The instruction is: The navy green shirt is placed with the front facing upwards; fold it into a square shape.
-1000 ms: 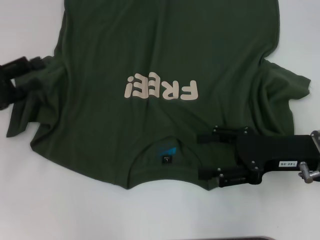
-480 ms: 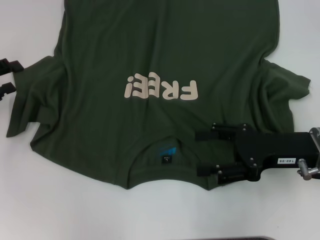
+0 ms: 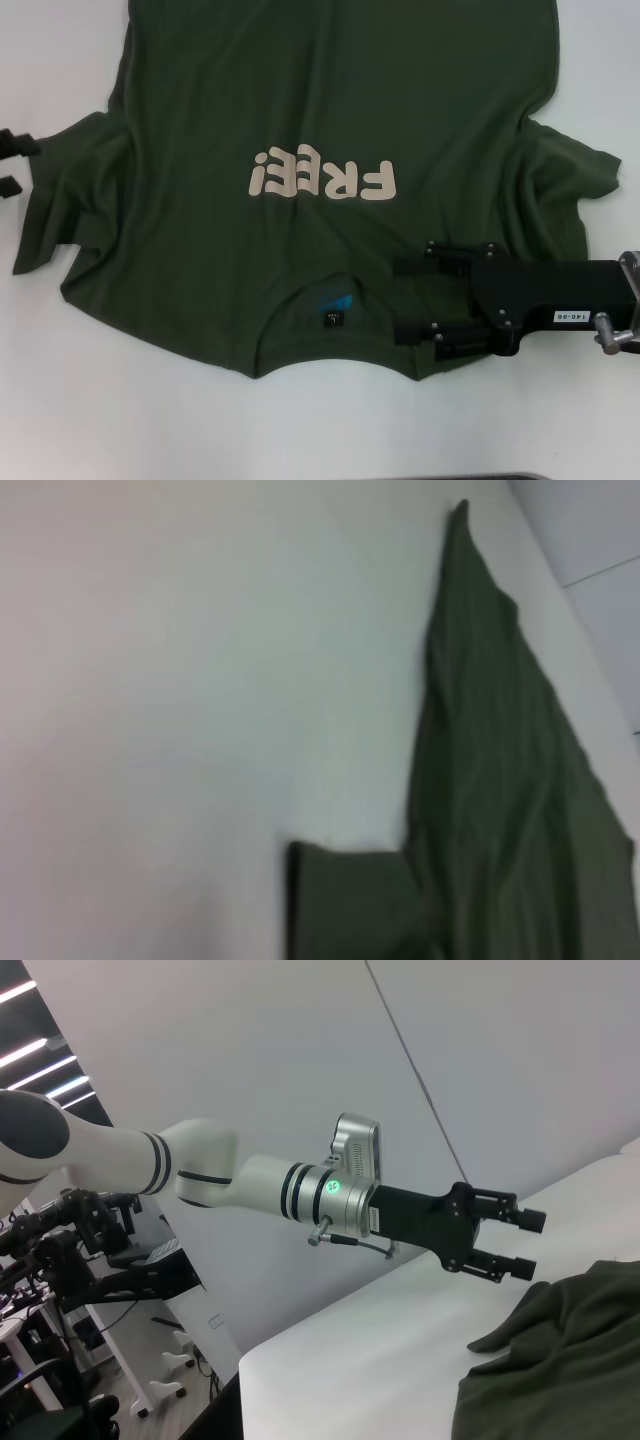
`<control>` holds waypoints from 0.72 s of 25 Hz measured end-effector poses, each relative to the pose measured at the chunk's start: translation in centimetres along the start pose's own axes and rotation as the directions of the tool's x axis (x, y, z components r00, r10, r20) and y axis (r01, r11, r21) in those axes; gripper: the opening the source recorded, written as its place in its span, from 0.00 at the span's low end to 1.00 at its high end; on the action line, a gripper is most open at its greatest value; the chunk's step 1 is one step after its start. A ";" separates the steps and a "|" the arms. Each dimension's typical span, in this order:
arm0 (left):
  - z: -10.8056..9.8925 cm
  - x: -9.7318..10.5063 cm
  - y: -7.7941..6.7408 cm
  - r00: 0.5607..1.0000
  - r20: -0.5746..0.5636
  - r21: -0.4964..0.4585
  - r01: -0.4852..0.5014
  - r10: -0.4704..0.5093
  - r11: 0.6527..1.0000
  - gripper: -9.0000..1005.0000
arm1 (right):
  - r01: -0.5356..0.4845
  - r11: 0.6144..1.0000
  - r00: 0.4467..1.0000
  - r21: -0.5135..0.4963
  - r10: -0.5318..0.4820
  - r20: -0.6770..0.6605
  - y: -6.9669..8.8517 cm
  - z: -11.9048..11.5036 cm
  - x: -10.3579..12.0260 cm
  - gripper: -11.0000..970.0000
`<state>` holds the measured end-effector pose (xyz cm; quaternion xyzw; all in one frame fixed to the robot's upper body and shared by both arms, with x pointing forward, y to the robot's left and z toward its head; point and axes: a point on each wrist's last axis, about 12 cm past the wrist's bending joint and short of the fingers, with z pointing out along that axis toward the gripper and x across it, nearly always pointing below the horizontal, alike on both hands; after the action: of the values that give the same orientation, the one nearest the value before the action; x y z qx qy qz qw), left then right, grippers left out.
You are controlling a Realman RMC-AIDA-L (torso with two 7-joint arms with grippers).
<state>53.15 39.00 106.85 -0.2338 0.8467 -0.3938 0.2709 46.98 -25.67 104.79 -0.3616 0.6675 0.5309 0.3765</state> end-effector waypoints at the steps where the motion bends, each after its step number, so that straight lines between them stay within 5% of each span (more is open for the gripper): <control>1: 0.0 0.0 0.1 1.000 -0.006 -0.012 0.000 0.000 1.000 0.72 | 0.000 1.000 1.000 0.001 0.000 0.000 0.0 0.0 0.0 0.96; 18: 1.1 0.5 0.6 0.999 -0.042 -0.083 -0.013 0.010 0.996 0.72 | 0.002 1.000 1.000 0.004 -0.002 0.000 -0.1 0.0 -0.1 0.96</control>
<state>53.36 38.41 105.67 -0.2318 0.8691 -0.3613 0.2458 47.08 -25.66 104.79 -0.3615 0.6683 0.5293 0.3775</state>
